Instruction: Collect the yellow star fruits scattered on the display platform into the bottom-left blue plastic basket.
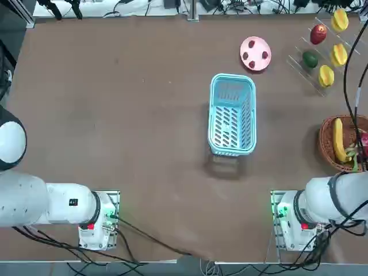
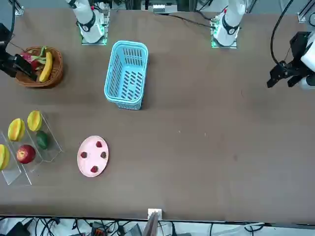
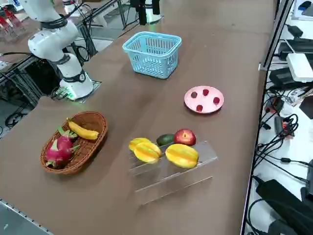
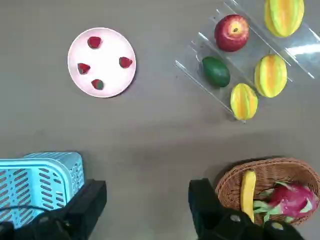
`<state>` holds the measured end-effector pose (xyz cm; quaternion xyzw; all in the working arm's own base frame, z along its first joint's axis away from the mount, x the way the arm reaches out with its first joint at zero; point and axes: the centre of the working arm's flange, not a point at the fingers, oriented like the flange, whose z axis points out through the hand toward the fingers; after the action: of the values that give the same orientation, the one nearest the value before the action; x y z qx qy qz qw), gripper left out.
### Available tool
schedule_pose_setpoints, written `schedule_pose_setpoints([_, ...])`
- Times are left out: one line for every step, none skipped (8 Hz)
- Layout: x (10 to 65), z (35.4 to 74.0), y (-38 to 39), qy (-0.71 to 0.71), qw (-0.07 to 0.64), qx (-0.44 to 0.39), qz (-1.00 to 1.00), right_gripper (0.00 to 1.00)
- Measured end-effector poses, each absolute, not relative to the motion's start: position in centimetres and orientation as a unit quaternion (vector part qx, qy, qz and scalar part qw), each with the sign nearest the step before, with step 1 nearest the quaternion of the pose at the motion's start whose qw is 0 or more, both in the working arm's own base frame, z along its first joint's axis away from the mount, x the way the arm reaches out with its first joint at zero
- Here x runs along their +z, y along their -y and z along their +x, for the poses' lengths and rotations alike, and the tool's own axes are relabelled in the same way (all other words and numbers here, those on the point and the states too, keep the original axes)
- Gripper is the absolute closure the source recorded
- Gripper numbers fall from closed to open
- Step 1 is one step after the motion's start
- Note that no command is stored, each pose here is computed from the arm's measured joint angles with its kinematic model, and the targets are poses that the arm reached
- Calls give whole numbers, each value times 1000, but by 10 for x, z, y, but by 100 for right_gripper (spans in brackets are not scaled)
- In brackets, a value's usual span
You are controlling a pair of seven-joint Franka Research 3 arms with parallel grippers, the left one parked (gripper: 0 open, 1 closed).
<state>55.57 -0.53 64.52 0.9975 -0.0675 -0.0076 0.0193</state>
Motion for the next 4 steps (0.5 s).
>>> schedule_pose_setpoints([645,556,6,67,21,-7,997,0])
schedule_pose_setpoints([645,556,6,67,24,-7,997,0])
schedule_pose_setpoints([645,556,6,67,26,-7,997,0])
schedule_pose_setpoints([645,556,5,67,27,-7,997,0])
